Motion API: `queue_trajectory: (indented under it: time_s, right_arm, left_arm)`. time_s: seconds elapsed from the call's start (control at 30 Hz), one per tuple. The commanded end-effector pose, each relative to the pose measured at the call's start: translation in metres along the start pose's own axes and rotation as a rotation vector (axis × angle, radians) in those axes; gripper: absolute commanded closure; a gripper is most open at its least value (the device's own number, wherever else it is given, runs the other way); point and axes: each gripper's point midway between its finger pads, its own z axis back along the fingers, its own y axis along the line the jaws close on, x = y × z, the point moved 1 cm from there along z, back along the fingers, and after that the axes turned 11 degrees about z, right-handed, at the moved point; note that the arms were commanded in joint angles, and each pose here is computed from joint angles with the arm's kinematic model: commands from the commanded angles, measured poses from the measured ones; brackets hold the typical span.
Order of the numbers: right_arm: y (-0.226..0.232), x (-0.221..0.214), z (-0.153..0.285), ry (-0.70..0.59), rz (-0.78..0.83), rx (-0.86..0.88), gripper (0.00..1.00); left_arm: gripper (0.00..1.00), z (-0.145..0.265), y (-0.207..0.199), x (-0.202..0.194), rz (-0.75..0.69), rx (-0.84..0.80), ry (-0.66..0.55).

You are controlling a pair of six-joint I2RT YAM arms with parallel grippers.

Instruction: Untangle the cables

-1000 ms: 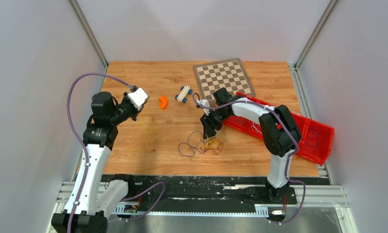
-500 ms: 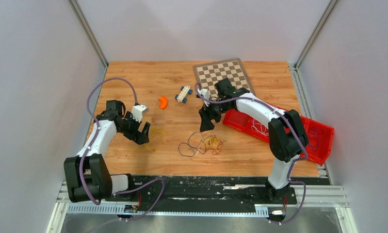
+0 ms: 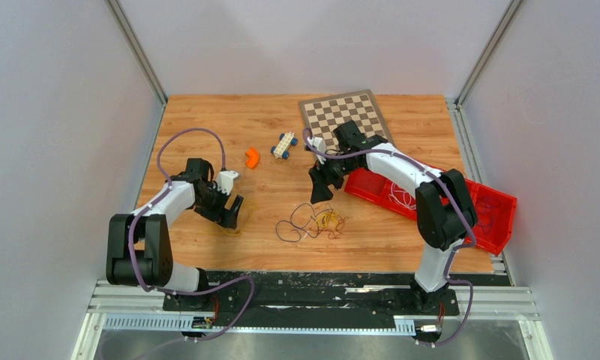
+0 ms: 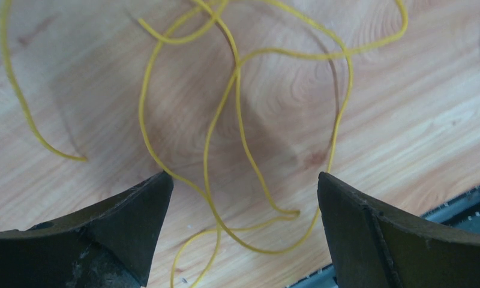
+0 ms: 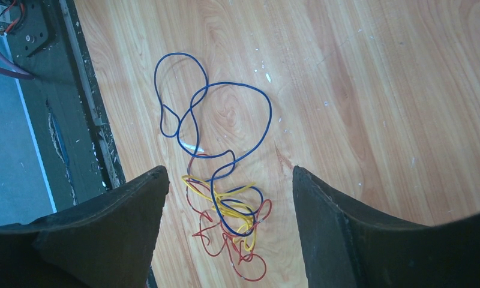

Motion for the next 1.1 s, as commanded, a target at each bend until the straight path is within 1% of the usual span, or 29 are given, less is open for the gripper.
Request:
queue_trajectory:
  time_s: [0.0,0.03,0.07,0.1,0.13,0.17,0.2,0.23,0.3,0.33,0.37,0.4,0.47,0.63,0.67,0.77,0.9,1.07]
  right_arm:
    - [0.002,0.013,0.013,-0.04,0.024,-0.018,0.26]
    - [0.001,0.015,0.015,-0.045,0.028,-0.023,0.26]
    - [0.002,0.018,0.017,-0.051,0.034,-0.028,0.25]
    - [0.003,0.022,0.02,-0.063,0.045,-0.033,0.24]
    - [0.004,0.028,0.024,-0.081,0.062,-0.039,0.23]
    - [0.006,0.035,0.029,-0.106,0.085,-0.045,0.22]
    - [0.009,0.043,0.034,-0.138,0.113,-0.055,0.2]
    - [0.012,0.052,0.04,-0.173,0.141,-0.063,0.19]
    - [0.021,0.073,0.052,-0.255,0.204,-0.077,0.15]
    - [0.027,0.085,0.059,-0.299,0.242,-0.087,0.14]
    - [0.033,0.099,0.066,-0.345,0.287,-0.101,0.12]
    - [0.042,0.111,0.07,-0.38,0.328,-0.107,0.11]
    - [0.061,0.136,0.078,-0.443,0.406,-0.114,0.08]
    - [0.116,0.197,0.087,-0.572,0.551,-0.102,0.07]
    - [0.124,0.207,0.086,-0.592,0.573,-0.114,0.06]
    - [0.139,0.23,0.08,-0.635,0.61,-0.18,0.06]
    - [0.135,0.245,0.068,-0.657,0.59,-0.289,0.03]
    - [0.101,0.241,0.049,-0.605,0.518,-0.428,0.02]
  left_arm:
    - [0.25,-0.014,0.005,-0.003,0.042,0.055,0.036]
    - [0.48,-0.014,0.004,-0.004,0.039,0.053,0.038]
    - [0.59,-0.012,0.001,-0.004,0.029,0.052,0.035]
    - [0.76,-0.01,-0.001,-0.002,0.023,0.051,0.031]
    - [0.82,-0.005,-0.005,-0.002,0.013,0.039,0.028]
    - [0.92,0.0,-0.008,0.005,0.004,0.028,0.01]
    - [0.95,0.008,-0.018,0.007,0.0,-0.01,0.0]
    - [1.0,0.017,-0.023,0.018,-0.009,-0.033,-0.031]
    - [1.0,0.042,-0.046,0.038,-0.026,-0.128,-0.105]
    - [1.0,0.062,-0.063,0.054,-0.03,-0.196,-0.166]
    - [1.0,0.072,-0.071,0.062,-0.027,-0.227,-0.197]
    - [1.0,0.094,-0.087,0.079,-0.019,-0.291,-0.264]
    - [1.0,0.122,-0.112,0.1,-0.014,-0.38,-0.342]
    - [1.0,0.169,-0.162,0.135,-0.093,-0.503,-0.463]
    - [1.0,0.178,-0.168,0.141,-0.071,-0.525,-0.477]
    - [1.0,0.194,-0.185,0.157,-0.07,-0.558,-0.533]
    - [1.0,0.207,-0.203,0.171,-0.046,-0.608,-0.601]
    - [1.0,0.221,-0.226,0.174,-0.042,-0.707,-0.631]
